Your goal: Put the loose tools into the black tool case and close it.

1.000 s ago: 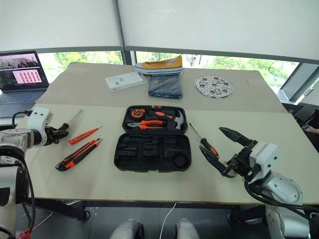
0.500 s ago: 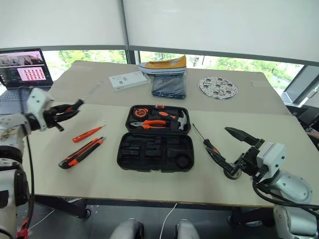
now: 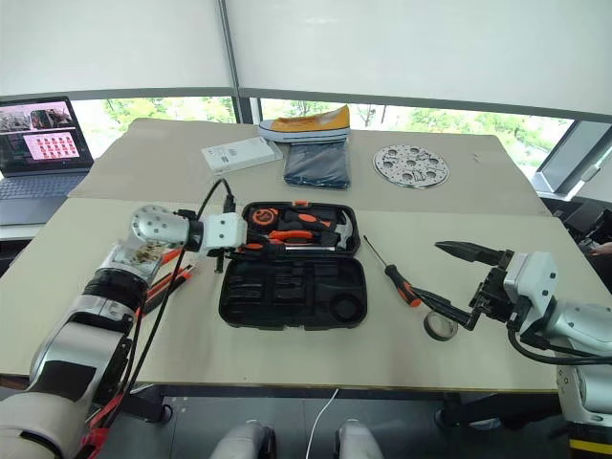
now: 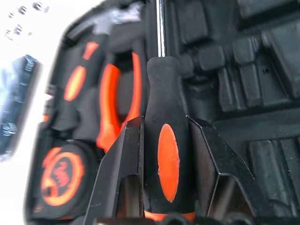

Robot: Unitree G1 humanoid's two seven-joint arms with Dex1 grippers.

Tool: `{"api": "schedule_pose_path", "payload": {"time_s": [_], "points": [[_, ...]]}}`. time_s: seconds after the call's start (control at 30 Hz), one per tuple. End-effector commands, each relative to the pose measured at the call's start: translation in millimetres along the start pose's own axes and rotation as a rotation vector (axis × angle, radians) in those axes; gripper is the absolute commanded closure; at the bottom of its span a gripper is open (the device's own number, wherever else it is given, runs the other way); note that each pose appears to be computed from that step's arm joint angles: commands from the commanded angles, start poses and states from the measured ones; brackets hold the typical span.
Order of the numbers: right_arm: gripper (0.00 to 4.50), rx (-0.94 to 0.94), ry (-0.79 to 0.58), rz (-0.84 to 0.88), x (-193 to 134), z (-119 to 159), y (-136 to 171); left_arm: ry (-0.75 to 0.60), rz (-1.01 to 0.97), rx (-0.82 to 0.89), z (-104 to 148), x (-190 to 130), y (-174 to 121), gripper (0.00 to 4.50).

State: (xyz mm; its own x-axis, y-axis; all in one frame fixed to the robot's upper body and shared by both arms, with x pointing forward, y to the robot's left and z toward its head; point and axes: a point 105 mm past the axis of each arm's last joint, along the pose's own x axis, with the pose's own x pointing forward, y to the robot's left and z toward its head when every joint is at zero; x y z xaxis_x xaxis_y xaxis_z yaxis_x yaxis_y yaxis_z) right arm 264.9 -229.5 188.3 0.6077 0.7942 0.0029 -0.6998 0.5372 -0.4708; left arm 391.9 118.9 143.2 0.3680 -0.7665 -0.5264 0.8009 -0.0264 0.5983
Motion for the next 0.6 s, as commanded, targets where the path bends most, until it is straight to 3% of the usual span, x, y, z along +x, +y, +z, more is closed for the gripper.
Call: {"api": "schedule_pose_path", "payload": {"time_s": [0.03, 0.47, 0.6], "points": [[0.0, -0.021, -0.022, -0.011, -4, 10, 0, 0.002, -0.01, 0.011, 5, 4, 1, 3.62], [0.0, -0.009, -0.01, -0.018, -8, 11, 4, 0.069, -0.088, -0.055, -4, 10, -22, 3.62], [0.0, -0.001, -0.007, -0.002, -7, 11, 6, 0.093, -0.033, -0.071, -8, 7, -17, 3.62]]}}
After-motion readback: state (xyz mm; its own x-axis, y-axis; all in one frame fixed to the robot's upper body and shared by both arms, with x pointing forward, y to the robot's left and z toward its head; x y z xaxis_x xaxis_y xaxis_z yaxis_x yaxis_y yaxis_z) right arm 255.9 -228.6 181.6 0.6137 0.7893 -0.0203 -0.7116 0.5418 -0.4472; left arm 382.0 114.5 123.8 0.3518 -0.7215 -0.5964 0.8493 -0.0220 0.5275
